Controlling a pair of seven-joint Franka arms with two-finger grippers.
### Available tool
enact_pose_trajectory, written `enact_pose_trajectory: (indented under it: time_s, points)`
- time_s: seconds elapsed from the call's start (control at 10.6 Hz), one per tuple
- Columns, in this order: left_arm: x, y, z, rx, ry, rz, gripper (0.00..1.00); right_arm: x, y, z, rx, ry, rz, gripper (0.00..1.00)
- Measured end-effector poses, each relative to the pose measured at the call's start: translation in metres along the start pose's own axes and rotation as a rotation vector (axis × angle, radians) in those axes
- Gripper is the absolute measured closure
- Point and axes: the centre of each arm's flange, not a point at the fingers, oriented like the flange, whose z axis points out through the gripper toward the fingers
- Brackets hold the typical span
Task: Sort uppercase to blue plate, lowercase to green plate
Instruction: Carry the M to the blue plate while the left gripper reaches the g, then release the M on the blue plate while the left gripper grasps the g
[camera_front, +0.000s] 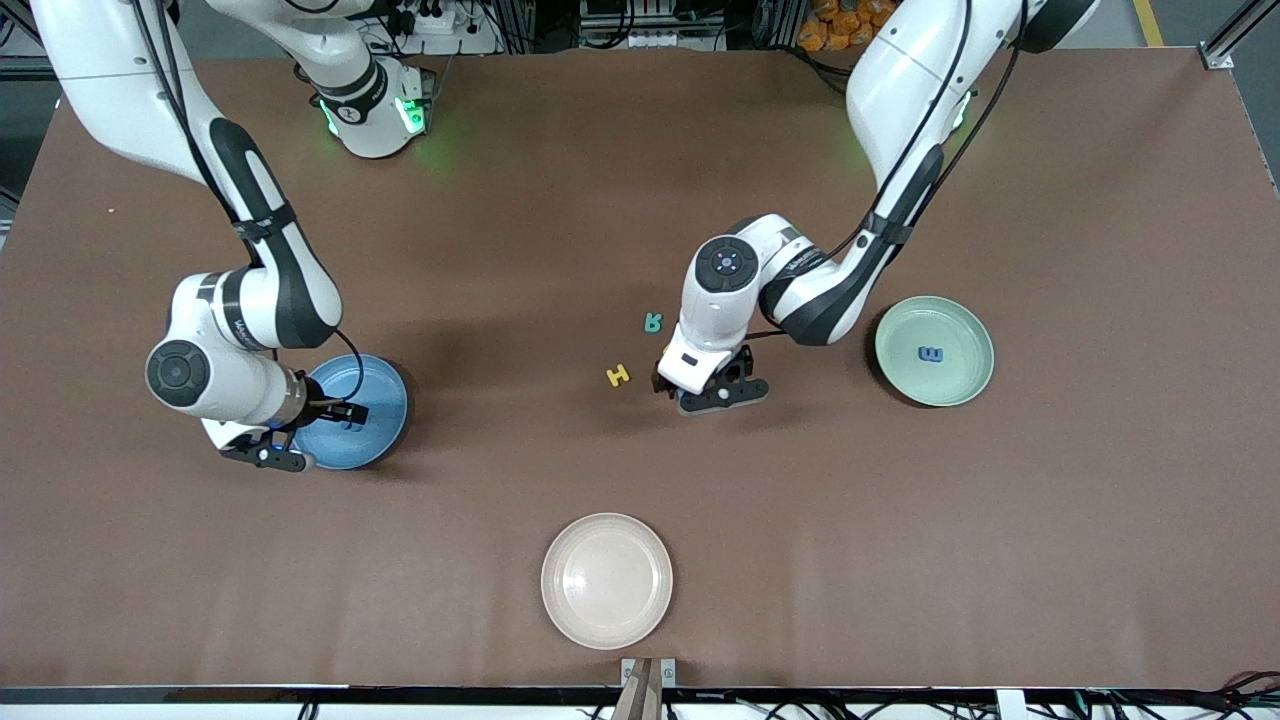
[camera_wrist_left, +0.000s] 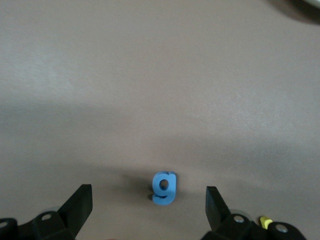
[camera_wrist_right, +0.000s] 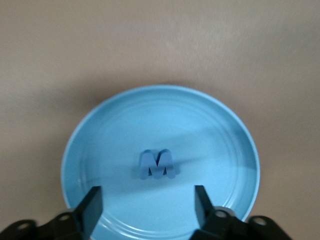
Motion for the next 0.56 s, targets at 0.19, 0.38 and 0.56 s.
enact_pose_trajectory:
  time_s: [0.19,0.38,0.56]
  points:
    - [-0.002,0.006,0.012,-0.010,0.000,0.006,0.00,0.000,-0.001,-0.057,0.007,0.035,-0.002,0.00]
    - [0.000,0.010,0.020,-0.009,0.006,0.006,0.00,-0.007,0.000,-0.128,0.020,0.094,-0.002,0.00]
    - [-0.004,0.012,0.027,-0.003,0.001,0.009,0.00,-0.016,0.003,-0.169,0.032,0.149,-0.001,0.00]
